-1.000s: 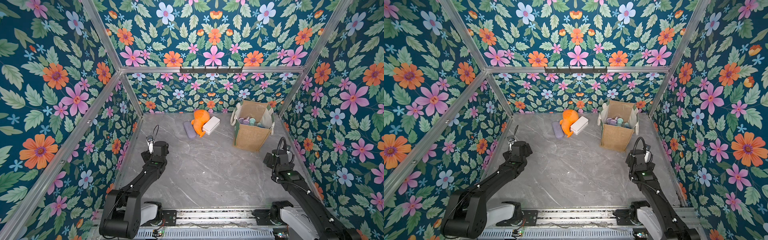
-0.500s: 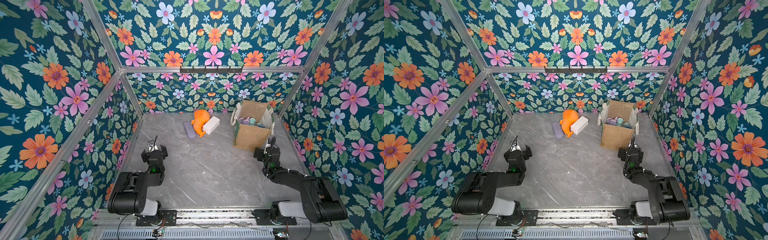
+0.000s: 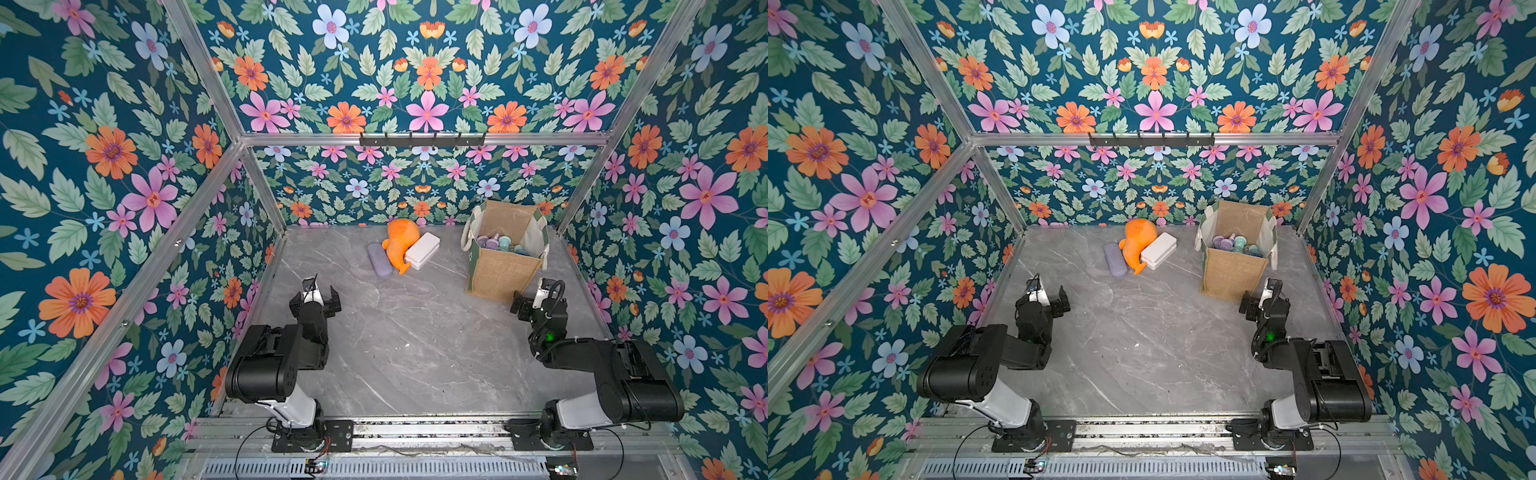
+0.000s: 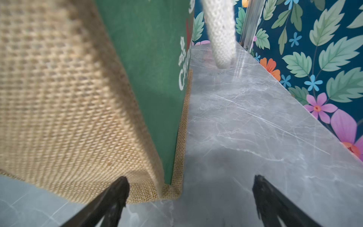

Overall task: Put the hourglass into the canvas bag
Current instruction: Reset both arms

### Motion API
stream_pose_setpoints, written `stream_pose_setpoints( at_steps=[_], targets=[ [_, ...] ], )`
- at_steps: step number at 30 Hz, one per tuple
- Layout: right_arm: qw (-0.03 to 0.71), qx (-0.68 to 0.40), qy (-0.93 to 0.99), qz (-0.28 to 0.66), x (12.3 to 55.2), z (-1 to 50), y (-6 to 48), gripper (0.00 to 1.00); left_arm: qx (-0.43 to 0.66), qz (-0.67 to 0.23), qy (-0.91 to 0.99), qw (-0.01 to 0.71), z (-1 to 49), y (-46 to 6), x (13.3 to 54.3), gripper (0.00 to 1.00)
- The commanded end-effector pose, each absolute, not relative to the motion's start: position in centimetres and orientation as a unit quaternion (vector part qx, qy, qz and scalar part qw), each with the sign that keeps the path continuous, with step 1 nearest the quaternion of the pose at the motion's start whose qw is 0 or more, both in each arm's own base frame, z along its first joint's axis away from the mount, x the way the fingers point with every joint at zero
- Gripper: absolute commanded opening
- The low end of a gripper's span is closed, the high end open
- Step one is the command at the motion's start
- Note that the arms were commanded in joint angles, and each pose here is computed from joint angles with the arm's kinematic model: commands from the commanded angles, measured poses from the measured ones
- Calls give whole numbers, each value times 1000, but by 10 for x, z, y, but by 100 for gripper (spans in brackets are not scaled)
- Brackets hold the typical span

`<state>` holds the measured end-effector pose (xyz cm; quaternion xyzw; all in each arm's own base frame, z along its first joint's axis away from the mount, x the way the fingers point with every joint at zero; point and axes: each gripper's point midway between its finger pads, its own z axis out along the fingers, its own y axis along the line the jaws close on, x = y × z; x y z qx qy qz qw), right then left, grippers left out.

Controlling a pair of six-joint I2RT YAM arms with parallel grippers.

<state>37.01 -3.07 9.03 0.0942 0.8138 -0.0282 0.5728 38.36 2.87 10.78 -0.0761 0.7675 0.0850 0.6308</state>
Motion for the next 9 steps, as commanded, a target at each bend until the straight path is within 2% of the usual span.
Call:
stream_pose_setpoints(
  at_steps=[1,9],
  targets=[
    [590,95,802,-22,374,100,-29,99,-75,82,763,636,111,29,385,100],
    [590,95,802,-22,374,100,-30,99,-75,82,763,637,111,28,385,100]
  ],
)
